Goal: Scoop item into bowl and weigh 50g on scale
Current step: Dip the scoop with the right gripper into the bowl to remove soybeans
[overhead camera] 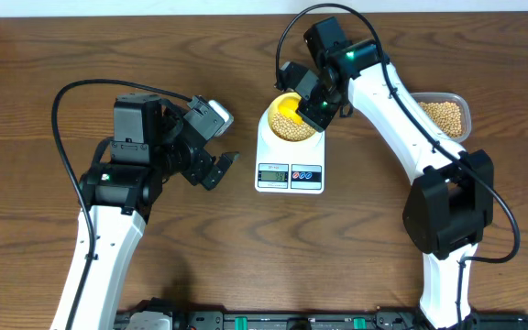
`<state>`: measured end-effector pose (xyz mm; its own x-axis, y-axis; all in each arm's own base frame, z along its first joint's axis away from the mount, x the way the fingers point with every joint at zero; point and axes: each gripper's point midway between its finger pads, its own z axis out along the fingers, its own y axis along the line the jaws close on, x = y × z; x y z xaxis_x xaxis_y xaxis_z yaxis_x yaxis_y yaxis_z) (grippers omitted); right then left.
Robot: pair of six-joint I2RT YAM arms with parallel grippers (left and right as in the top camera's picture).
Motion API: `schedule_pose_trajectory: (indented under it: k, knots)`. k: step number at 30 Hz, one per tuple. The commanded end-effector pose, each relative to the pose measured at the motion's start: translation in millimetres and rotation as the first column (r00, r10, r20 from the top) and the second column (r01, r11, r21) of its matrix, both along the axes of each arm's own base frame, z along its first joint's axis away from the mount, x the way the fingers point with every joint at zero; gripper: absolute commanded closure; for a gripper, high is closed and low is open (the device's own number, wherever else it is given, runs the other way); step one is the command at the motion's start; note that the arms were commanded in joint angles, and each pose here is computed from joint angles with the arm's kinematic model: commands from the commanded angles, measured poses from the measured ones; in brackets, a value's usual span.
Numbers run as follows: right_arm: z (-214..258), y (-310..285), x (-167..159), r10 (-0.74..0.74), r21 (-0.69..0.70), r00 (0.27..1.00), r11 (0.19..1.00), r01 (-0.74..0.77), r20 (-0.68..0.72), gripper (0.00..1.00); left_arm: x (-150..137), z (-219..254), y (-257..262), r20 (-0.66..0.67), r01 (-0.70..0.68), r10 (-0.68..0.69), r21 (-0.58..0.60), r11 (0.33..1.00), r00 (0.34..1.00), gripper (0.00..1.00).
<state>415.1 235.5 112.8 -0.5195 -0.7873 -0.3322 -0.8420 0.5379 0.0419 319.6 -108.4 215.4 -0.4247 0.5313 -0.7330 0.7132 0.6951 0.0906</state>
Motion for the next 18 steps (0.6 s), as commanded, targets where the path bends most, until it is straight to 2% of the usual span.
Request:
schedule_pose_trajectory:
  k: [1, 13, 18]
  knots:
    - [-3.5, 10.5, -10.8, 0.023, 0.016, 0.999, 1.000, -0.022, -0.034, 0.99, -0.6, -3.3, 2.9, -0.009, -0.018, 0.018, -0.001, 1.000, 1.000, 0.03]
    - [-3.4, 25.6, -30.2, 0.065, 0.042, 0.994, 0.997, -0.062, -0.086, 0.99, -0.6, -3.2, 2.8, -0.009, -0.018, 0.018, -0.001, 1.000, 1.000, 0.03]
    - [-2.9, 20.8, -31.6, 0.010, 0.060, 0.992, 0.998, -0.003, -0.130, 0.99, -0.7, -3.3, 2.8, -0.009, -0.018, 0.018, -0.001, 1.000, 1.000, 0.03]
